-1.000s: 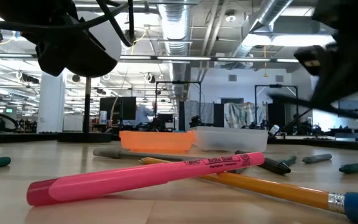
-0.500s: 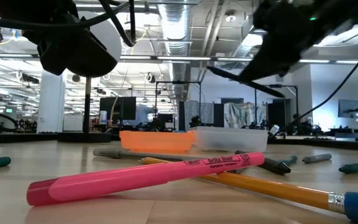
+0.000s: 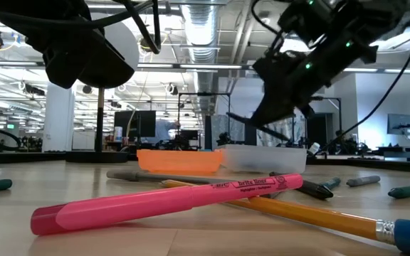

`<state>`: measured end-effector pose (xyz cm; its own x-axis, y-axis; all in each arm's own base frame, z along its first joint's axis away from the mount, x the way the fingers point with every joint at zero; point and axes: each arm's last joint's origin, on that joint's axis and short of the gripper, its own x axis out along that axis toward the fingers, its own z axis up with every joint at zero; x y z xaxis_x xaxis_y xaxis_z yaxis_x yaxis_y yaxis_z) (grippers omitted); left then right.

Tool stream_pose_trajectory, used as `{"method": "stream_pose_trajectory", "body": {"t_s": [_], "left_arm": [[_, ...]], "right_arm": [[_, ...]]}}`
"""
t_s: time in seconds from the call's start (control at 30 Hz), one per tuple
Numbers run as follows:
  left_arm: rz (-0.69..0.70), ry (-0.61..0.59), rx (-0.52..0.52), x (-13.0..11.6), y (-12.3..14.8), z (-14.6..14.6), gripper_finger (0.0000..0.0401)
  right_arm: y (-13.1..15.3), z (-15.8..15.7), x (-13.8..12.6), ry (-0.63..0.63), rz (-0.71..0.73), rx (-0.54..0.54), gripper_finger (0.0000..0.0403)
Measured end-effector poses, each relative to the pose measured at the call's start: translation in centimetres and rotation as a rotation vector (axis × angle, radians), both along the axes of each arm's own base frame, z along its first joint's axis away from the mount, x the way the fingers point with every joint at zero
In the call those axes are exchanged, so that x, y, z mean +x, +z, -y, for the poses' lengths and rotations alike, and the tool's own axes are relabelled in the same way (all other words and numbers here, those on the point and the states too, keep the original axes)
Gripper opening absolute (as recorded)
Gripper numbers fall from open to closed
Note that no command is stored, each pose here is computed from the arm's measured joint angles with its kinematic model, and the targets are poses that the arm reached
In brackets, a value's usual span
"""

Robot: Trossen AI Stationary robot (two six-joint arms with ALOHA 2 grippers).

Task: Pick & place school supplies into a supply box
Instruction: Put the black pen into the orange supply box

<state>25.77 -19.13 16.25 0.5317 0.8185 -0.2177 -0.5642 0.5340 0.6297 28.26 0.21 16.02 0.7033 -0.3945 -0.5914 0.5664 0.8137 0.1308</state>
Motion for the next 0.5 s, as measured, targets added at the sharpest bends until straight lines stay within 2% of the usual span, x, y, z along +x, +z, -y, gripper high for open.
{"method": "stream_pose_trajectory", "body": {"t_s": [0.23,0.5], "left_arm": [[-0.001,0.004,-0.010,0.03,-0.05,0.03,0.0169],[0.021,0.015,-0.032,0.50,-0.23,-0.14,0.0169]], "right_arm": [[-0.98,0.65,0.41,-0.016,-0.023,-0.013,0.0012],[-1.07,0.62,0.25,0.022,-0.067,-0.055,0.0054]]}}
